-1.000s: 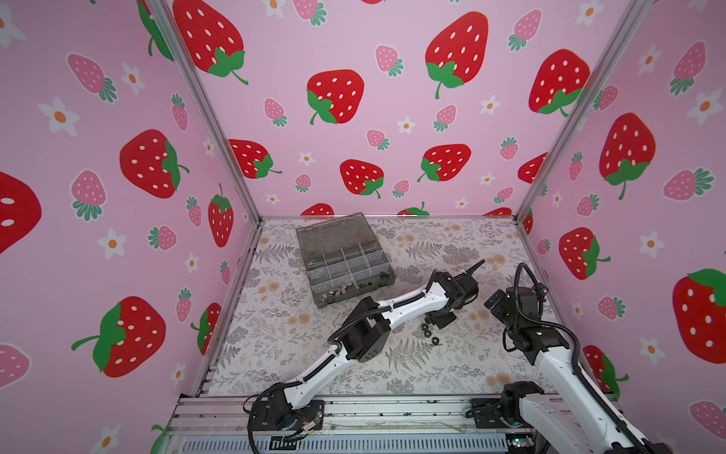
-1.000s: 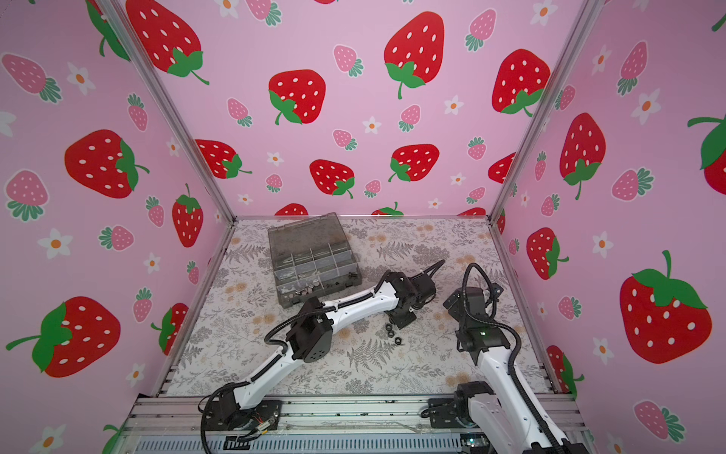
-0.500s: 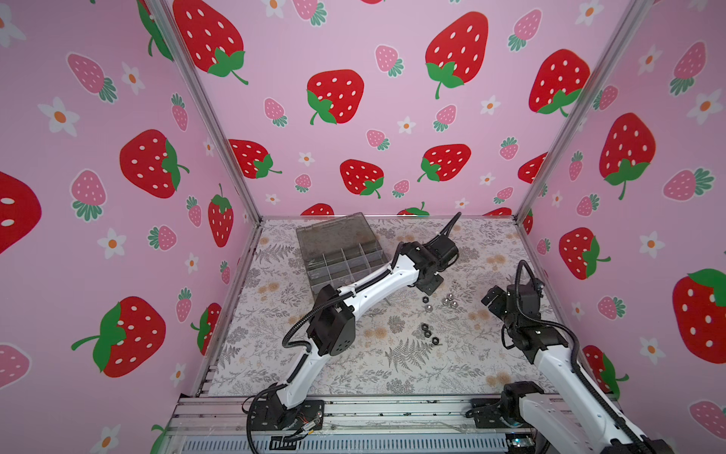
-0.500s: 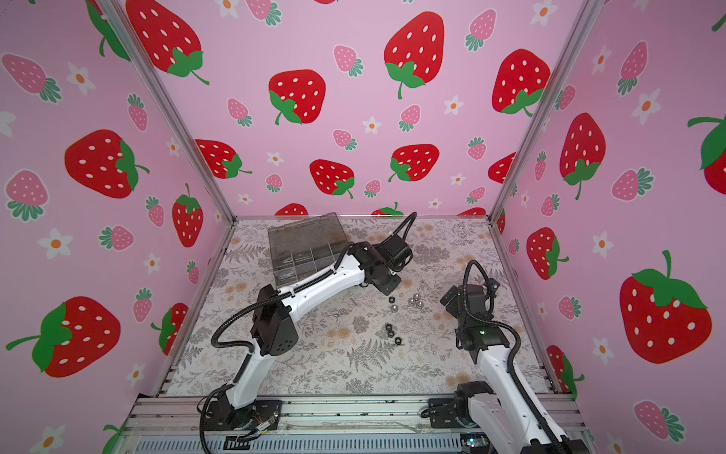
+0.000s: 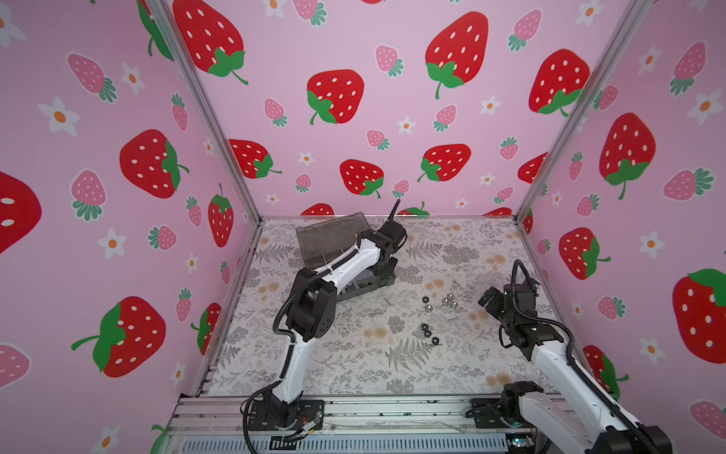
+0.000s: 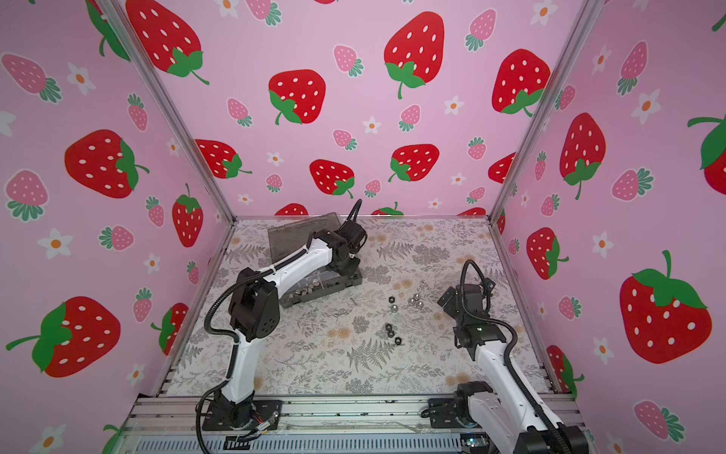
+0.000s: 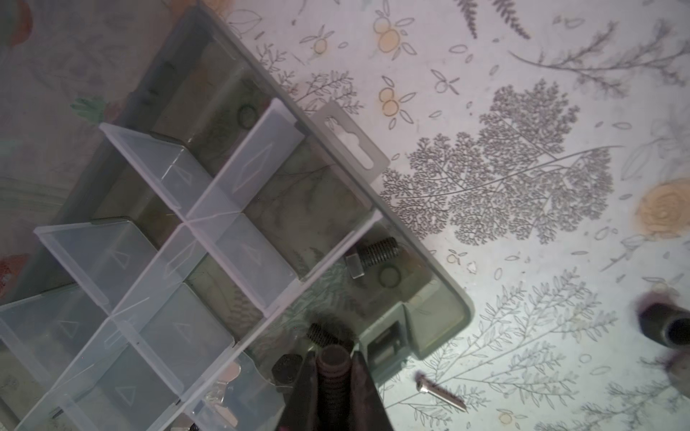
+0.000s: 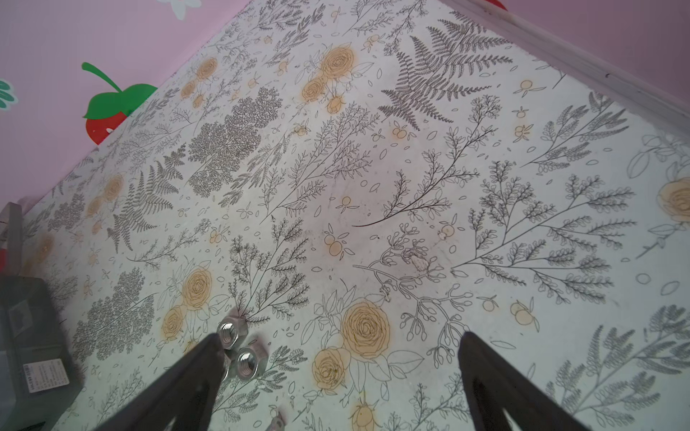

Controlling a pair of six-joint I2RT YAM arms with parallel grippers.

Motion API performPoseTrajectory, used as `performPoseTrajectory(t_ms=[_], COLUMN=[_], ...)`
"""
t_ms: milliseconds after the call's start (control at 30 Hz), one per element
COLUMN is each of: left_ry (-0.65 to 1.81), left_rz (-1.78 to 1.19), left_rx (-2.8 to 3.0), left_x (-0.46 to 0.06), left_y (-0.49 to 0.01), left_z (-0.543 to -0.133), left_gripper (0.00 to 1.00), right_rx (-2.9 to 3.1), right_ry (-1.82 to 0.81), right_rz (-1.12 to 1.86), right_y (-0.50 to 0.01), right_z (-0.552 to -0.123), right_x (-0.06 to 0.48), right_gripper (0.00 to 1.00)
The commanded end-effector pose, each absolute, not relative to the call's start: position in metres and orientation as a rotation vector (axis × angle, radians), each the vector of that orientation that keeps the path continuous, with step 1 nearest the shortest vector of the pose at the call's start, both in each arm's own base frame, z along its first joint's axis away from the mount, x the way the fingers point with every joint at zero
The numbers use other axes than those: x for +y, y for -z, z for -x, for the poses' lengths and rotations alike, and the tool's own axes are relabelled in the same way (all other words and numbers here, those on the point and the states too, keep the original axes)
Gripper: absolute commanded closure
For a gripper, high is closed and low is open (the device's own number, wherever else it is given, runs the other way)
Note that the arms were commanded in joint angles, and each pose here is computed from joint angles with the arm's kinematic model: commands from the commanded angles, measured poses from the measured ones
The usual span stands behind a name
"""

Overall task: Sort the screws and nuts into containers
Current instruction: Place the screw into the container.

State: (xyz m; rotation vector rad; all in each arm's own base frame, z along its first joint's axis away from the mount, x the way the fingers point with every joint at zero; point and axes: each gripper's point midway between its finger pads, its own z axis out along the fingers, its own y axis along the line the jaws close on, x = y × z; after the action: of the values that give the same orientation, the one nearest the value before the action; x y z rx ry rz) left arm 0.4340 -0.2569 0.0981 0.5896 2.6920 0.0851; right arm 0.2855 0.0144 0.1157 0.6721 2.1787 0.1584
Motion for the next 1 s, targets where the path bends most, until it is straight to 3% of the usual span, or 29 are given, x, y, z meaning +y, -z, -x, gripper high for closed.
performPoseTrajectory(t_ms=[0, 333, 567, 967], left_ry=[-0.028, -0.025, -0.017, 0.015], left_rz=[-0.554, -0.57, -0.568, -0.57], left_rx=[2.664, 2.695, 2.702, 2.681], left_x=[-0.257, -0.256, -0.255, -0.26], left_y=[-0.108, -0.087, -0.084, -0.101], left_z=[-0.439, -0.44, -0.437, -0.431], left_gripper=[1.0, 1.0, 0.8, 0.73], right_rx=[2.161, 2.187, 2.187, 2.21], right_ry=[-0.18, -0.171, -0.165, -0.143], right_rz=[-0.677, -0.684, -0.684, -0.644], right_y=[-0.117, -0.11, -0.109, -0.115], right_z=[-0.289, -0.29, -0.289, -0.294], right_x=[0.016, 0.016, 0.015, 0.017], right_gripper=[0.0, 0.0, 0.0, 0.0])
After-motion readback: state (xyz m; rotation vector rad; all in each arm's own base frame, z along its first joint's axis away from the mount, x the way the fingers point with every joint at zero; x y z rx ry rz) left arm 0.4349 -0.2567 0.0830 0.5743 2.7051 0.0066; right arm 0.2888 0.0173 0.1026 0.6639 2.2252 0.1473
